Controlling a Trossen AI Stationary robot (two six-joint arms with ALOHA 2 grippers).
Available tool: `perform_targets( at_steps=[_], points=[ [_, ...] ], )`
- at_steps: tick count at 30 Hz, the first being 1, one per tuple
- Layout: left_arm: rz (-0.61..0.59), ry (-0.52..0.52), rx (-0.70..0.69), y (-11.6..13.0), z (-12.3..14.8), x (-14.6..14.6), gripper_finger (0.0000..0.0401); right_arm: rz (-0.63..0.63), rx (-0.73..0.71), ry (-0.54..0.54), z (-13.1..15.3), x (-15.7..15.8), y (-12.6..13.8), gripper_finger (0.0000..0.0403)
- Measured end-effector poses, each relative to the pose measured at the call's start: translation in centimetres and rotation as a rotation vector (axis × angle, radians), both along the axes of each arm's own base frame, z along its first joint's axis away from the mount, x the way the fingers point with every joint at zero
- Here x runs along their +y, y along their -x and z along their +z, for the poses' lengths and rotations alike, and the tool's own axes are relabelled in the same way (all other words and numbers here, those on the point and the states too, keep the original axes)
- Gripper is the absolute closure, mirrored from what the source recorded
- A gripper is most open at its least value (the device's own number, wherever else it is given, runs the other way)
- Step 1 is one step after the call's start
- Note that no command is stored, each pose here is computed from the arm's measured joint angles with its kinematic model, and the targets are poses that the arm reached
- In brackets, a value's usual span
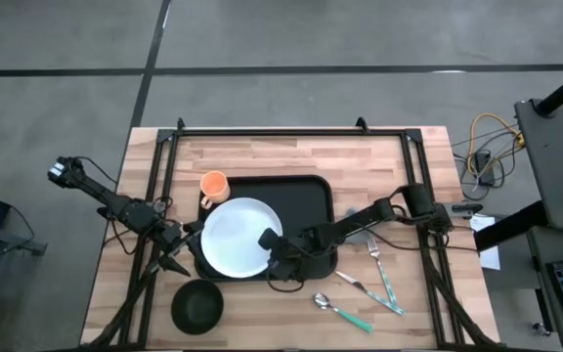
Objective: Set up tray
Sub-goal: Put the white plate on the black tray, then put the black bowl on the white plate
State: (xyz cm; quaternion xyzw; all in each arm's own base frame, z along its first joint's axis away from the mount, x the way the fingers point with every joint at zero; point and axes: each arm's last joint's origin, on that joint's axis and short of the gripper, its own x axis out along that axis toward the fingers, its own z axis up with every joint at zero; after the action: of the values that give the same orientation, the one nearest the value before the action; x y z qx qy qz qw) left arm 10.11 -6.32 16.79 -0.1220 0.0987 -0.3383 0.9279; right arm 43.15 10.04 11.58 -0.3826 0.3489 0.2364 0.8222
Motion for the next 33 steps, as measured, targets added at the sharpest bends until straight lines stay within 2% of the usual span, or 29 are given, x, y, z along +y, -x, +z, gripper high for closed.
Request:
perform_targets(
  at_steps=[8, 22, 33],
  points=[
    [0.000, 0.000, 0.000, 0.0, 0.0, 0.0, 0.0199, -0.010, 0.012, -0.006, -0.1, 0.0, 0.1, 0.0389],
    [0.000, 0.000, 0.000, 0.0, 0.0, 0.0, 0.0199, -0.025, 0.016, -0.012, 0.3, -0.1, 0.2, 0.0315],
    [0.000, -0.001, 0.001, 0.0, 0.0, 0.0, 0.0199, -0.063, 0.038, -0.012, 1.9, -0.2, 0.9, 0.0315]
  ],
)
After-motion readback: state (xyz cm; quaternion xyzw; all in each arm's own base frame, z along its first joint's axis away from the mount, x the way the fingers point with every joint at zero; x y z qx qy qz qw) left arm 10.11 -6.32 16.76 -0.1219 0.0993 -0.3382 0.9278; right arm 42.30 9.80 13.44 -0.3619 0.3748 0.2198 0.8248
